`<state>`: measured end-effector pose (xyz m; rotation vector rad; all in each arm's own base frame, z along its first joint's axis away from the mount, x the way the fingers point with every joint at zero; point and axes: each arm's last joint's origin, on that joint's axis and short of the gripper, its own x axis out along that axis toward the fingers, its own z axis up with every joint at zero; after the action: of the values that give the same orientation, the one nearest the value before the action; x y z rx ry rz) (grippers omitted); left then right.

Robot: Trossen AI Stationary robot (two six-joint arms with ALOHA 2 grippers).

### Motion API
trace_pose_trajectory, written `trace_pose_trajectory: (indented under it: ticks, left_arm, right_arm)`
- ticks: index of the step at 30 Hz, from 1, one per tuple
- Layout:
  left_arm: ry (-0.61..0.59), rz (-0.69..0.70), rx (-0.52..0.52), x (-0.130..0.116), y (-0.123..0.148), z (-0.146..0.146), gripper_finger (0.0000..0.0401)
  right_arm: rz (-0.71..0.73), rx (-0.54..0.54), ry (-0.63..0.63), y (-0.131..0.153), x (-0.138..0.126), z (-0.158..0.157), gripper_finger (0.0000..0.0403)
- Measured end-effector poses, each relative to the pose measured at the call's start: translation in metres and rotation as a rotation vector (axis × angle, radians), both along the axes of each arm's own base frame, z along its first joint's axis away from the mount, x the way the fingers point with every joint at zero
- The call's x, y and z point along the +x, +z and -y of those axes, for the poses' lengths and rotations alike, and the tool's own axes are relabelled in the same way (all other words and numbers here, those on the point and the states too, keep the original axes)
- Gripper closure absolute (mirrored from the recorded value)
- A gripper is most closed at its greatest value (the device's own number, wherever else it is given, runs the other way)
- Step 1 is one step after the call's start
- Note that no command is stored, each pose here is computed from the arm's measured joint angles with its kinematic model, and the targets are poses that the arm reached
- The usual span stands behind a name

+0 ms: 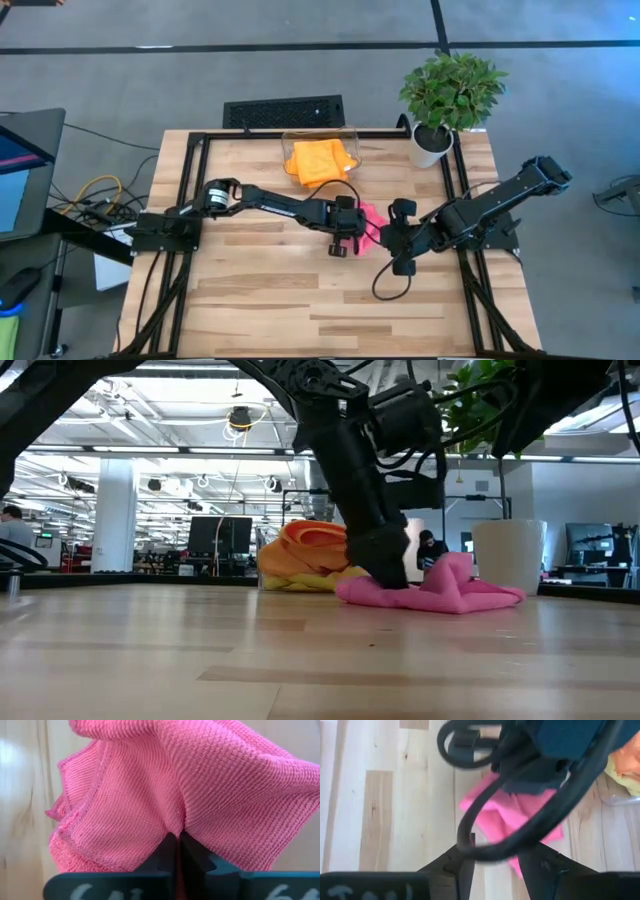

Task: Fold microfiber towels
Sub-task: Put the folded pink towel into the transparent bin

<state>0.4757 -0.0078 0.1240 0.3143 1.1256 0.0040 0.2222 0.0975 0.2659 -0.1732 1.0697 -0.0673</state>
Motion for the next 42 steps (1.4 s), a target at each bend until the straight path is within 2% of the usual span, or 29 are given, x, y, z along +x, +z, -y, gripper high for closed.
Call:
trace_pose_trajectory:
  ticks: [9, 20, 29, 31, 37, 42]
  left_arm:
    - [-0.014, -0.093, 0.057, -0.022, 0.039, -0.002, 0.0400]
    - [-0.030, -0.149, 0.052, -0.026, 0.036, -0.001, 0.0400]
    - [-0.022, -0.156, 0.156, -0.028, 0.039, 0.001, 0.0401]
    - [-0.017, -0.164, 0.199, -0.030, 0.045, 0.000, 0.0401]
    - [-0.030, -0.195, 0.455, -0.037, 0.066, -0.008, 0.0401]
    - [-0.075, -0.232, 0.565, -0.041, 0.079, -0.017, 0.0401]
  right_arm:
    - [-0.012, -0.005, -0.002, 0.000, -0.001, 0.000, 0.0235]
    - [-0.025, -0.032, 0.050, -0.001, -0.001, 0.000, 0.0235]
    - [-0.028, -0.033, 0.051, -0.001, -0.002, 0.001, 0.0235]
    - [-0.032, -0.035, 0.051, -0.001, -0.002, 0.001, 0.0235]
    - [-0.038, -0.039, 0.050, -0.001, -0.003, 0.001, 0.0235]
    - [-0.037, -0.040, 0.049, -0.001, -0.003, 0.001, 0.0235]
